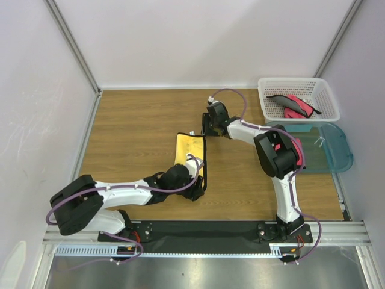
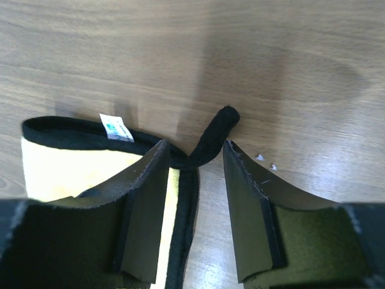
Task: Fold and stack the towels
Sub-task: Fold the towel
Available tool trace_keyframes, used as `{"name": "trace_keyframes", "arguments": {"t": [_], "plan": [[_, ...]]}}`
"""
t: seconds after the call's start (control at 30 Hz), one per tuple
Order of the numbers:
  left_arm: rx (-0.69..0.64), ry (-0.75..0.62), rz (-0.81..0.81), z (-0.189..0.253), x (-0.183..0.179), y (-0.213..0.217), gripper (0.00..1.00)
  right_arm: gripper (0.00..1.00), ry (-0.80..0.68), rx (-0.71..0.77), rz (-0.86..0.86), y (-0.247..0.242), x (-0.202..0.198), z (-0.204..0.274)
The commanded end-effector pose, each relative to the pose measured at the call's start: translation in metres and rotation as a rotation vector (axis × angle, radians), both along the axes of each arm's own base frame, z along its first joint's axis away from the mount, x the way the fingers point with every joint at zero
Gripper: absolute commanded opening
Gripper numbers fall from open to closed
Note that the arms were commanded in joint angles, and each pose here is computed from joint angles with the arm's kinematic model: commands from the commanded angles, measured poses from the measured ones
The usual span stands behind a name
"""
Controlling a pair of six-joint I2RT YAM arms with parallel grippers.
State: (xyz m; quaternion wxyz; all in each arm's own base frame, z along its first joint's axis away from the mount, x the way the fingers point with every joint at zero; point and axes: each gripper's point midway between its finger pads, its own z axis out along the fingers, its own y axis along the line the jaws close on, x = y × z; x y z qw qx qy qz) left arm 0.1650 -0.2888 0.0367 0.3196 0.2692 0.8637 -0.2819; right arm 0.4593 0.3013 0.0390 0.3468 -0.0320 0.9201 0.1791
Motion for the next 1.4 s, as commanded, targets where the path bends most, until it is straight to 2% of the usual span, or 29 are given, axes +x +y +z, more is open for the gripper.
{"name": "trace_keyframes", "arguments": {"t": [0.0, 0.13, 0.17, 0.37, 0.57, 0.83, 1.0, 1.1, 1.13, 1.23, 1.3, 1.37], "plan": [[-0.026, -0.052, -0.011, 0.013, 0.009, -0.012, 0.57, 0.45, -0.003, 0.023, 0.015, 0.008, 0.003, -0.004], [-0.018, -0.041, -0.023, 0.009, 0.008, -0.015, 0.56, 0.37, 0.002, 0.022, 0.012, 0.008, 0.004, -0.007], [-0.011, -0.037, -0.025, 0.006, 0.007, -0.015, 0.55, 0.31, -0.002, 0.024, 0.008, 0.007, 0.005, -0.006], [0.006, -0.026, -0.054, 0.0, 0.002, -0.018, 0.54, 0.12, -0.051, 0.05, 0.008, 0.011, 0.014, 0.012], [0.02, -0.014, -0.054, -0.005, 0.002, -0.018, 0.54, 0.06, -0.091, 0.058, 0.002, 0.013, 0.023, 0.024], [0.043, 0.017, -0.084, -0.015, -0.008, -0.016, 0.54, 0.06, -0.066, 0.045, -0.03, 0.009, 0.034, 0.011], [0.056, 0.005, -0.091, -0.012, -0.008, -0.017, 0.56, 0.08, -0.052, 0.044, -0.02, 0.01, 0.032, 0.007], [0.034, -0.034, -0.077, 0.005, -0.002, -0.018, 0.58, 0.16, -0.043, 0.042, -0.01, 0.01, 0.03, 0.007], [0.033, -0.044, -0.069, 0.012, 0.0, -0.018, 0.59, 0.26, -0.04, 0.042, -0.003, 0.01, 0.028, 0.009], [-0.009, -0.099, -0.034, 0.047, 0.007, -0.016, 0.62, 0.38, -0.032, 0.058, 0.041, 0.014, 0.021, 0.021], [-0.017, -0.122, -0.008, 0.062, 0.01, -0.01, 0.67, 0.42, -0.043, 0.084, 0.074, 0.017, 0.015, 0.04], [-0.082, -0.172, 0.051, 0.095, 0.015, -0.002, 0.71, 0.46, -0.052, 0.1, 0.103, 0.017, 0.007, 0.059]]}}
